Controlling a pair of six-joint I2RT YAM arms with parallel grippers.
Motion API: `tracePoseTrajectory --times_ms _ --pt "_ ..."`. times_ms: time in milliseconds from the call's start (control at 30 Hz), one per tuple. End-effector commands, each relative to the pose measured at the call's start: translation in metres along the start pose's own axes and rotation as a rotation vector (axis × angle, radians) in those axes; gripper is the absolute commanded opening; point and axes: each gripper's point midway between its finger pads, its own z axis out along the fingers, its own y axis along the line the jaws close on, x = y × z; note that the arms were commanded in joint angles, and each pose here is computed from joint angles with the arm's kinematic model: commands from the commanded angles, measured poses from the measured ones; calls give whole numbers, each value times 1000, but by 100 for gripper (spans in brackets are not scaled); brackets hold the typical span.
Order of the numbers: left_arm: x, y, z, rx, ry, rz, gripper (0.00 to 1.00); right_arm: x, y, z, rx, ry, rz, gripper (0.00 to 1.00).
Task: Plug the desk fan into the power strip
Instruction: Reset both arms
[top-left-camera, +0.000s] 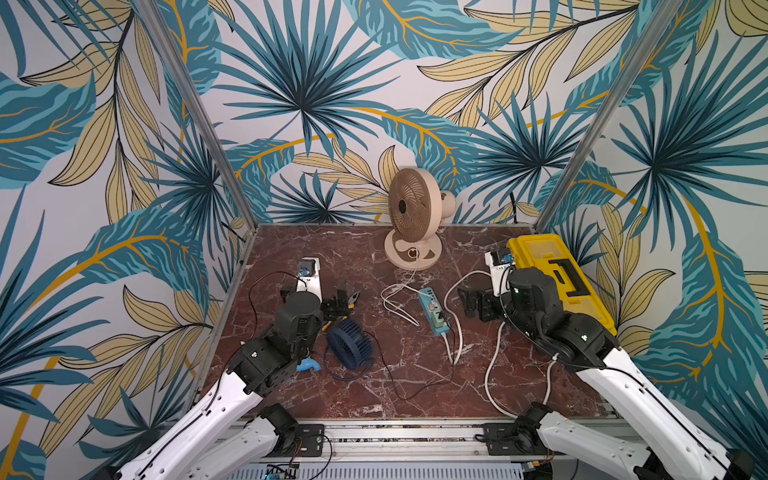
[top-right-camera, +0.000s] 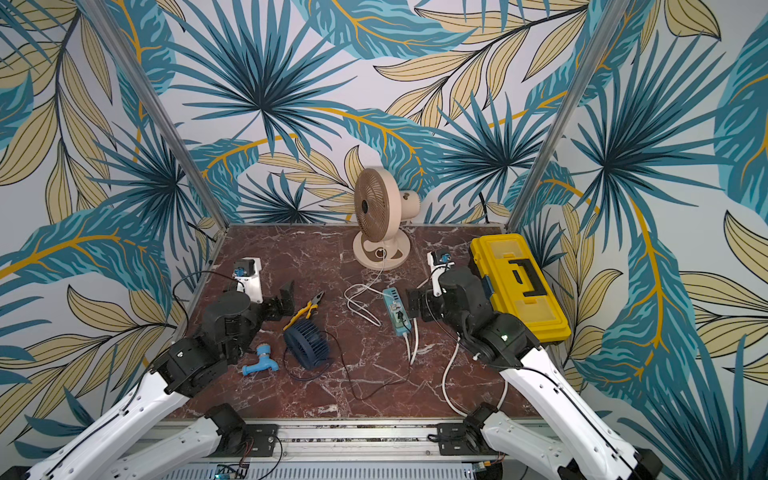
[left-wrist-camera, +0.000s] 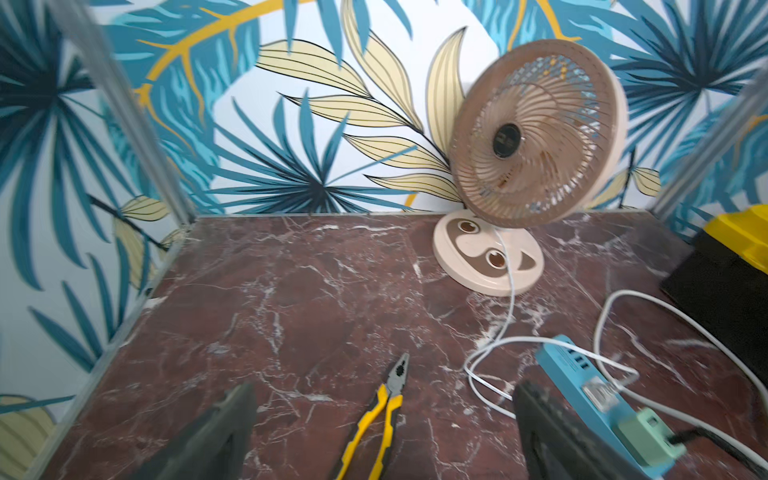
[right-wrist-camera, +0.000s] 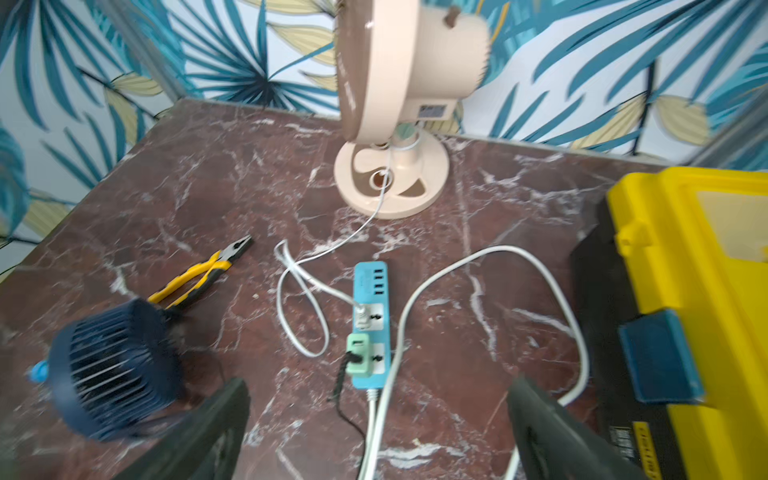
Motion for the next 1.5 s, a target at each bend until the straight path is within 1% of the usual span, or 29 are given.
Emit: tracePoseTrajectory --times_ms 0,67,167,333,367,500,533,567,600,633,733,767,867,933,967,1000,1100,1133,1233,1300,1367,1433,1467 --pt "13 36 10 -158 3 10 100 3 -31 12 153 -74 -87 100" --pt "24 52 20 -206 25 -23 100 10 -42 19 201 -100 -102 99" --pt "39 68 37 -232 39 -51 100 24 -58 34 259 -112 -98 100" --pt "67 108 54 -389 48 -62 100 55 -89 60 347 -144 -65 100" --pt "74 113 58 -397 53 -59 100 63 -96 64 366 -147 -62 99" --pt "95 126 74 -381 22 -55 100 92 -122 78 434 -139 -22 99" --pt "102 128 79 -365 21 -54 100 97 -126 82 440 -142 -12 99" --pt "107 125 86 -322 20 -39 100 102 -131 85 445 -149 -3 100" --pt "112 121 91 -286 27 -13 100 107 -135 88 449 -155 6 99" --pt "117 123 96 -284 37 3 100 112 -138 92 447 -158 12 99" --pt "134 130 115 -305 91 -9 100 122 -146 101 452 -175 27 100" --pt "135 127 121 -287 111 -8 100 125 -148 105 452 -178 33 100" --pt "130 128 130 -290 78 -24 100 127 -151 115 448 -168 26 99" --pt "128 130 136 -302 69 -18 100 122 -152 118 447 -200 16 100" --pt "126 130 140 -304 62 -11 100 122 -154 119 450 -207 13 99" --pt "126 131 144 -311 78 15 100 117 -154 121 449 -229 6 99" --pt "124 130 145 -307 67 48 100 111 -151 130 418 -266 -2 100" --pt "123 129 144 -297 52 54 100 110 -148 135 395 -250 -2 100" --pt "118 131 141 -303 2 86 100 107 -138 145 323 -266 0 99" --pt "115 133 140 -322 -44 86 100 115 -138 155 315 -288 8 100" --pt "122 131 149 -308 -23 103 100 120 -137 170 304 -270 -4 100" --pt "128 122 159 -275 2 139 100 123 -140 175 311 -219 2 100" --pt "130 120 161 -273 10 149 100 122 -140 176 311 -219 5 100"
